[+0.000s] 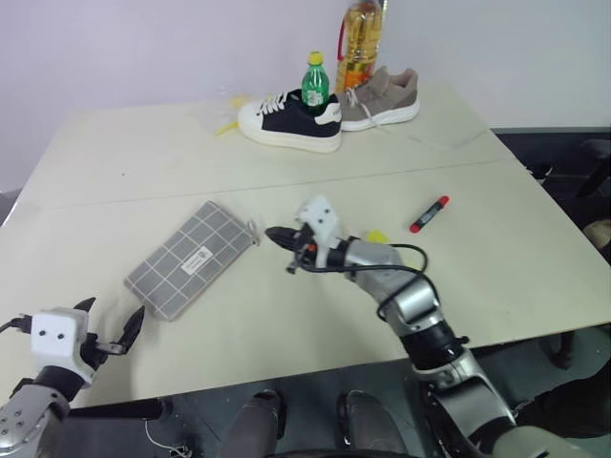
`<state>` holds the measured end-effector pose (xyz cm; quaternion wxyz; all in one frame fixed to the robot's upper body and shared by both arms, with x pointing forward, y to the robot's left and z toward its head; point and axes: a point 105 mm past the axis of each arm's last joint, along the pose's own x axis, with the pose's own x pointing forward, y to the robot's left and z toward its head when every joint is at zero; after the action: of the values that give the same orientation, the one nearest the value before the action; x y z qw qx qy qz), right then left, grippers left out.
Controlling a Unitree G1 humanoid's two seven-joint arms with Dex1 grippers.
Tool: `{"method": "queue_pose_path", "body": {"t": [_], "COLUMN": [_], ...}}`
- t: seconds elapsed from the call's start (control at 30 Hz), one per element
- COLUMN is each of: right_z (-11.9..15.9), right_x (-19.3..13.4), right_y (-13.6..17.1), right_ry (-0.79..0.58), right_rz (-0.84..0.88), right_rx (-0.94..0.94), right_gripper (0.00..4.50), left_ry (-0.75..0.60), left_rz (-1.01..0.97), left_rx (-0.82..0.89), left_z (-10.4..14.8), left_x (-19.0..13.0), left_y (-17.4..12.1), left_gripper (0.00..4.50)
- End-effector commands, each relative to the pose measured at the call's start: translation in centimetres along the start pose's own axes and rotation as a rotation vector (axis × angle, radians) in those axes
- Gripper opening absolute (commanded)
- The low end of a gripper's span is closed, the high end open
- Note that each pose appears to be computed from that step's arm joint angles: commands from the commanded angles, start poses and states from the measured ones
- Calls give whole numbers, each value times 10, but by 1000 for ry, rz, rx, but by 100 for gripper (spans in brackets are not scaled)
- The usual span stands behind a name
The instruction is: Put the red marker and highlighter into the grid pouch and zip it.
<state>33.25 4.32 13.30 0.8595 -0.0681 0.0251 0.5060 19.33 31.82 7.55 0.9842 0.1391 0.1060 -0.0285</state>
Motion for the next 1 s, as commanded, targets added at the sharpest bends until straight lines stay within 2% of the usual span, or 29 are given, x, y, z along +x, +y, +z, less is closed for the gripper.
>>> {"method": "queue_pose_path", "body": {"t": [0.03, 0.13, 0.27, 0.43, 0.57, 0.73, 1.0], "right_z": [7, 3, -18, -41, -43, -43, -43], "right_x": [24, 40, 59, 67, 69, 70, 70], "right_y": [9, 18, 24, 22, 24, 27, 29], "right_ry": [26, 60, 179, 288, 298, 295, 293], "right_rz": [-9, 0, -13, -36, -24, -9, 2], "right_rx": [-67, -66, -27, 16, 40, 48, 42], "right_gripper": [4, 4, 4, 4, 4, 4, 4], "left_ry": [11, 27, 45, 43, 46, 27, -35], "left_rz": [-43, -74, -111, -166, -205, -261, -353], "left_rx": [123, 167, 216, 253, 319, 515, 736], "left_z": [4, 2, 0, 1, 1, 2, 5], "left_x": [-3, -2, 0, 5, 10, 23, 36], "left_y": [2, 1, -2, -11, -13, -15, -16], "left_gripper": [450, 450, 450, 450, 450, 450, 450]}}
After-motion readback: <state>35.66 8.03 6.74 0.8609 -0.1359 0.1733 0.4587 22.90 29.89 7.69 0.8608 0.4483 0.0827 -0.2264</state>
